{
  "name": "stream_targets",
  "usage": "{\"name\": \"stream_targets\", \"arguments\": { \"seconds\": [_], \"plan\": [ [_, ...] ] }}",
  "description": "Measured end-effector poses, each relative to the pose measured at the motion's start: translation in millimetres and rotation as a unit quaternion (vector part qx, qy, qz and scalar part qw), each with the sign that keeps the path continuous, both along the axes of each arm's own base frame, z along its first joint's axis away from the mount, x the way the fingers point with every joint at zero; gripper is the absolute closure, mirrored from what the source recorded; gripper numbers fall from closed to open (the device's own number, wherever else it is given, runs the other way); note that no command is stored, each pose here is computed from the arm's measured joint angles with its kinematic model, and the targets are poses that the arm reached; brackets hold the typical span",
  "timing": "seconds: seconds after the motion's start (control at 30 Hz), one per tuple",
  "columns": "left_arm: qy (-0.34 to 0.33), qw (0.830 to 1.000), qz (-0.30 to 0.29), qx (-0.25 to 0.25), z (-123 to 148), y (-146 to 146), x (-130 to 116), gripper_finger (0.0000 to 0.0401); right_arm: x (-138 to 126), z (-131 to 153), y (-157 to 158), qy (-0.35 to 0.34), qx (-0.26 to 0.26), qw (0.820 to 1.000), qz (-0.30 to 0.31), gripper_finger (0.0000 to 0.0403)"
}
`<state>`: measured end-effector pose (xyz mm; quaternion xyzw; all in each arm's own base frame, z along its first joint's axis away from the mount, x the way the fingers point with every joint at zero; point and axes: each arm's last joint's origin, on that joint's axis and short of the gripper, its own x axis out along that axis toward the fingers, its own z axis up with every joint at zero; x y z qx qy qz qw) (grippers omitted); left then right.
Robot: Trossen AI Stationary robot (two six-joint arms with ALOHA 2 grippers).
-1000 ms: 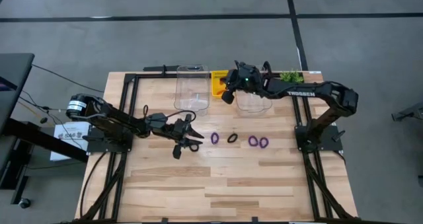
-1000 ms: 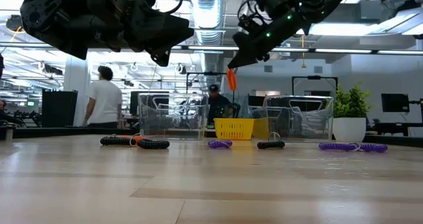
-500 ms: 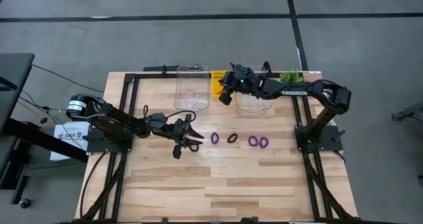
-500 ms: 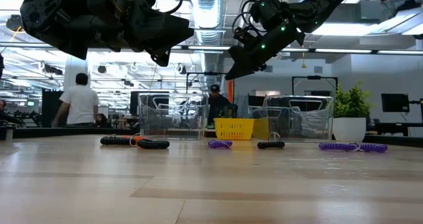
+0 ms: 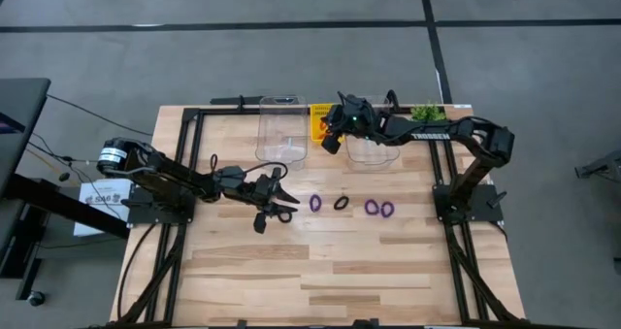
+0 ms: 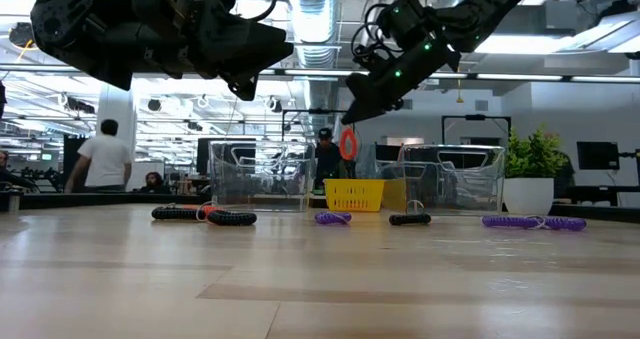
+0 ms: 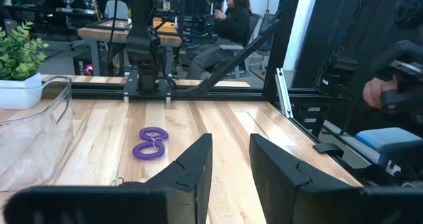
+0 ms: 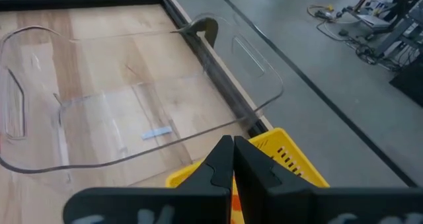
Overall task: Sort spring keychains
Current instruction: Put the right orange spring keychain into the yellow bin
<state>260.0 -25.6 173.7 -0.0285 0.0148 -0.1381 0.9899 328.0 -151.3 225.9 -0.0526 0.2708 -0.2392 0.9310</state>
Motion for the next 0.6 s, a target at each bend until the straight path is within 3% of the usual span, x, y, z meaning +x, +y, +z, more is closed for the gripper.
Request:
{"name": "stream_targets", "arguments": {
  "seconds": [0.6],
  "plan": [
    [0.0,1.0,0.0,0.0,0.0,0.0,0.0,0.0302,-1.8,-3.2,0.8,0.018,0.008,1.0,0.0,0.0403]
  ]
}}
